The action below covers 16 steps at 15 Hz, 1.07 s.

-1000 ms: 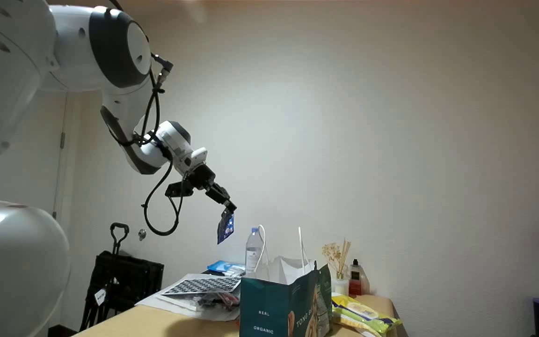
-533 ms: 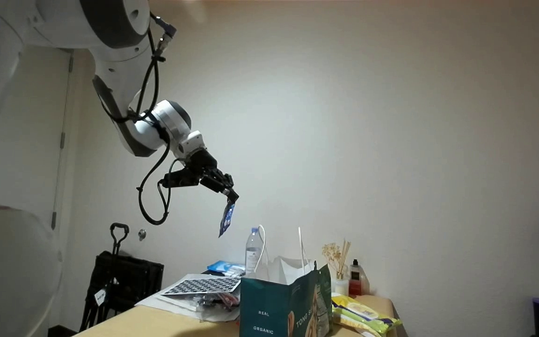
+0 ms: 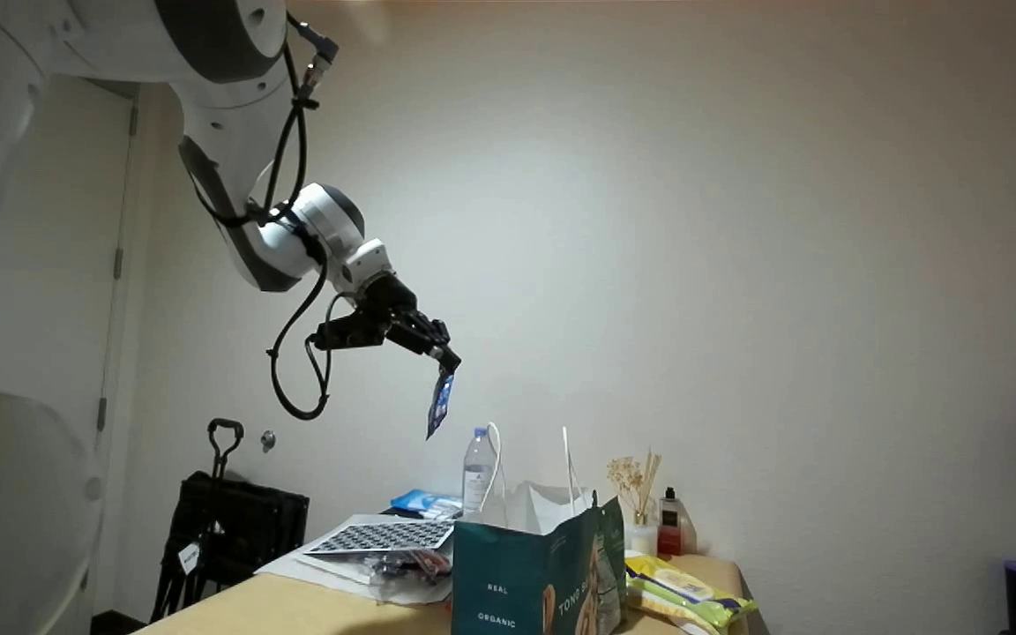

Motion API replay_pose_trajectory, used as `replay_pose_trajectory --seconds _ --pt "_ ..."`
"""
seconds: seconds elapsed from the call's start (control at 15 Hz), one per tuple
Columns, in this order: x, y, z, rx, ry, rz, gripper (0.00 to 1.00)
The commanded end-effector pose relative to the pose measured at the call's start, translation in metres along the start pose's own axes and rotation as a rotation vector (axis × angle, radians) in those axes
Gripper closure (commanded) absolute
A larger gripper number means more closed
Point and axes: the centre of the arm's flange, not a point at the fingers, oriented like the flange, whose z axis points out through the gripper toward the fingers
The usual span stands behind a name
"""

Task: Put the blue plastic inside the bag

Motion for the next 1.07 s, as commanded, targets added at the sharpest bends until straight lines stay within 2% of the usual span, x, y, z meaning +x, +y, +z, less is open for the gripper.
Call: replay_pose_trajectory --seconds 0.0,0.27,0.47,0.67,1.0 --pt "0.045 0.013 0.005 -0.031 0.051 0.086 0.99" --pt "0.075 0.021 0.024 -0.089 0.066 0.143 0.99" --pt "0.09 0.017 0.047 -0.105 0.065 0.266 0.99" --pt "0.1 0.015 0.068 -0.114 0.065 0.342 0.99" --pt "0.107 0.008 0.088 -0.129 0.054 0.393 0.99"
